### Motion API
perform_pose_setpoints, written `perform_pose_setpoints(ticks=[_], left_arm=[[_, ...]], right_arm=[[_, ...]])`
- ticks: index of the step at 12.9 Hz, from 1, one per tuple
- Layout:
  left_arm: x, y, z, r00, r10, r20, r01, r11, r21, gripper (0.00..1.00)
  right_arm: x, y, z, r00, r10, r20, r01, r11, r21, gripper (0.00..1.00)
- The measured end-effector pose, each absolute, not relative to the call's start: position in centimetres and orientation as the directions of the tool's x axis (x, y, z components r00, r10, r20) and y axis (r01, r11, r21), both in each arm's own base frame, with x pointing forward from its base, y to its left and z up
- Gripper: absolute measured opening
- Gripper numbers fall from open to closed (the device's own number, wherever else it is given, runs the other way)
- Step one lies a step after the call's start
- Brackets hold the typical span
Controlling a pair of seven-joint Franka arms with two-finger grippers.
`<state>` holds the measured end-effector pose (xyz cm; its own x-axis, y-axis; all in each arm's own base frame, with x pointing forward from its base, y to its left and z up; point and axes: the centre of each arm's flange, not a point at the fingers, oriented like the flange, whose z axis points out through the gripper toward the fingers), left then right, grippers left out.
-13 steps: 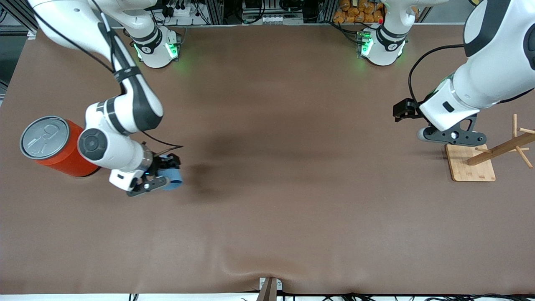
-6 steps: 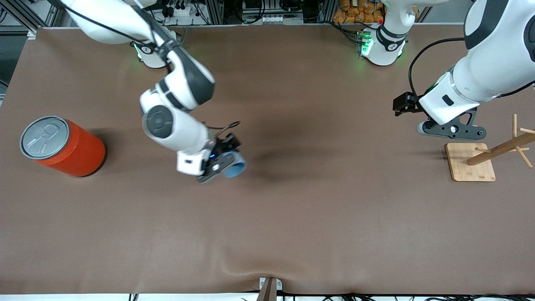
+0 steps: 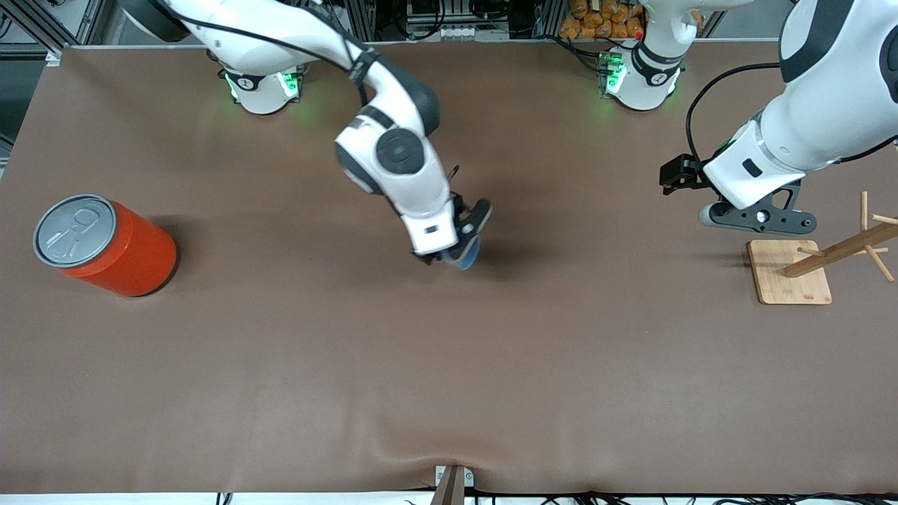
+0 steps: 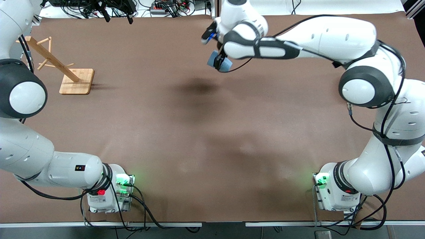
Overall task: Flip cup
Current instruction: 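Grasp the blue cup with the right gripper and carry it to mid-table, then grasp the cup with the left gripper while the right gripper holds it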
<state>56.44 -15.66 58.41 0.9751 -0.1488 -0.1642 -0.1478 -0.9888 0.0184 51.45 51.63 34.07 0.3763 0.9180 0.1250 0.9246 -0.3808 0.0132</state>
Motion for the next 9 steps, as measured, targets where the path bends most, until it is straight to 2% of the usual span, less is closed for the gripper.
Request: perform_pose_setpoints(ticks=[2, 4, 9], left_arm=[[56.3, -15.9, 58.5, 0.975, -0.153, -0.163, -0.152, -0.988, 0.019, 1.0], [56.2, -16.5, 58.5, 0.973, -0.165, -0.163, -0.164, -0.986, 0.02, 1.0], [55.8, -18.8, 57.2, 0.961, -0.206, -0.184, -0.204, -0.979, 0.027, 1.0]], right_arm=[[49.4, 54.7, 32.0, 0.225, 0.967, 0.124, 0.962, -0.24, 0.129, 0.78], [47.9, 56.8, 28.4, 0.091, 0.989, 0.117, 0.977, -0.112, 0.182, 0.78], [46.0, 59.1, 20.8, 0.028, 0.999, 0.045, 0.983, -0.035, 0.178, 0.78]])
